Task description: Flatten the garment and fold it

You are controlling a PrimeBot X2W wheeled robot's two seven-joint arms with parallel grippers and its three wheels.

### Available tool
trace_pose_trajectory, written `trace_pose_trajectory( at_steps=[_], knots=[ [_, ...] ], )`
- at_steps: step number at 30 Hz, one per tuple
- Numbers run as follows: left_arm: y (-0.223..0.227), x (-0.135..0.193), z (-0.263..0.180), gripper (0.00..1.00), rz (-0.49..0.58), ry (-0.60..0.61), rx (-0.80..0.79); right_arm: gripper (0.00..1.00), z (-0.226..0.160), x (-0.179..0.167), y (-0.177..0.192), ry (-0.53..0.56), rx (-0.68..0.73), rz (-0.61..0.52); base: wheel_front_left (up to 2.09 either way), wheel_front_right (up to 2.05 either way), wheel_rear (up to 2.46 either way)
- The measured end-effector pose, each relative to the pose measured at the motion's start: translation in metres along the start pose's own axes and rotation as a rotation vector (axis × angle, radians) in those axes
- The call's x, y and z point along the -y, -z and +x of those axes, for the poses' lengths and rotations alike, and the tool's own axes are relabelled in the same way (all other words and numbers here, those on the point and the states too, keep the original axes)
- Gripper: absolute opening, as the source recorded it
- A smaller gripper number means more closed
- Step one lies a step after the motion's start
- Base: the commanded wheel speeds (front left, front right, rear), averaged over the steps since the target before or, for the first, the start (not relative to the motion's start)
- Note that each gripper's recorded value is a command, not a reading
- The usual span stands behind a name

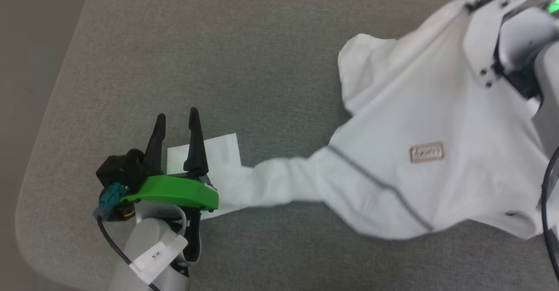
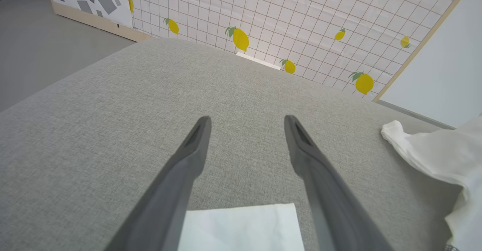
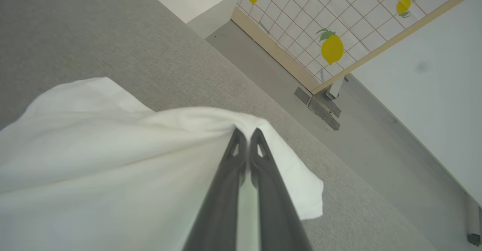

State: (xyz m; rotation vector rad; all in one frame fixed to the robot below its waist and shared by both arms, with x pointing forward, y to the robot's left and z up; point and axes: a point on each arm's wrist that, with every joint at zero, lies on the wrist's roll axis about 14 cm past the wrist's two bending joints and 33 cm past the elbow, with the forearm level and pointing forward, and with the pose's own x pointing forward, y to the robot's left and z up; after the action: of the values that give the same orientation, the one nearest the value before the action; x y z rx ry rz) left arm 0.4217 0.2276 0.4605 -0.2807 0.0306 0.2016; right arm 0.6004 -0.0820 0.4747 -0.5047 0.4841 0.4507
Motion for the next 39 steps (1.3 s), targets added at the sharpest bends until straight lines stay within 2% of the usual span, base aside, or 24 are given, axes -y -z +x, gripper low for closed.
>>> trace_pose_trajectory(
  at_steps=[3,6,7,8,9,17,23,28,34,39],
  knots=[
    [0.000,-0.003,0.001,1.00,0.004,-0.007,-0.002,0.00,0.011,0.018,-0.022,0.052,0.064,0.015,0.00,0.00,0.00],
    [0.002,-0.007,0.000,1.00,0.006,-0.018,-0.007,0.00,0.025,0.018,-0.029,0.053,0.085,0.042,0.00,0.00,0.00],
    [0.003,-0.010,-0.001,1.00,0.006,-0.028,-0.012,0.23,0.034,0.008,-0.022,0.031,0.069,0.065,0.00,0.00,0.00],
    [0.003,-0.012,-0.001,1.00,0.008,-0.034,-0.013,0.69,0.038,0.003,-0.019,0.019,0.064,0.073,0.00,0.00,0.00],
    [0.003,-0.013,-0.001,1.00,0.010,-0.040,-0.014,1.00,0.041,-0.001,-0.015,0.010,0.056,0.085,0.00,0.00,0.00],
    [-0.002,-0.015,-0.007,1.00,0.014,-0.045,-0.002,1.00,0.025,-0.029,0.012,-0.055,0.114,0.243,0.00,0.00,0.00],
    [0.004,-0.008,-0.020,1.00,0.022,-0.012,-0.025,1.00,-0.028,-0.033,0.019,-0.036,0.285,0.360,0.00,0.00,0.00],
    [0.014,-0.001,-0.029,1.00,0.044,0.029,-0.100,1.00,-0.082,-0.033,0.041,0.025,0.349,0.434,0.00,0.00,0.00],
    [0.028,0.032,-0.030,1.00,0.081,0.162,-0.240,1.00,-0.140,-0.042,0.076,0.117,0.339,0.560,0.00,0.00,0.00],
    [0.041,0.067,-0.033,1.00,0.134,0.311,-0.361,1.00,-0.171,-0.038,0.085,0.182,0.346,0.606,0.00,0.00,0.00]
  ],
)
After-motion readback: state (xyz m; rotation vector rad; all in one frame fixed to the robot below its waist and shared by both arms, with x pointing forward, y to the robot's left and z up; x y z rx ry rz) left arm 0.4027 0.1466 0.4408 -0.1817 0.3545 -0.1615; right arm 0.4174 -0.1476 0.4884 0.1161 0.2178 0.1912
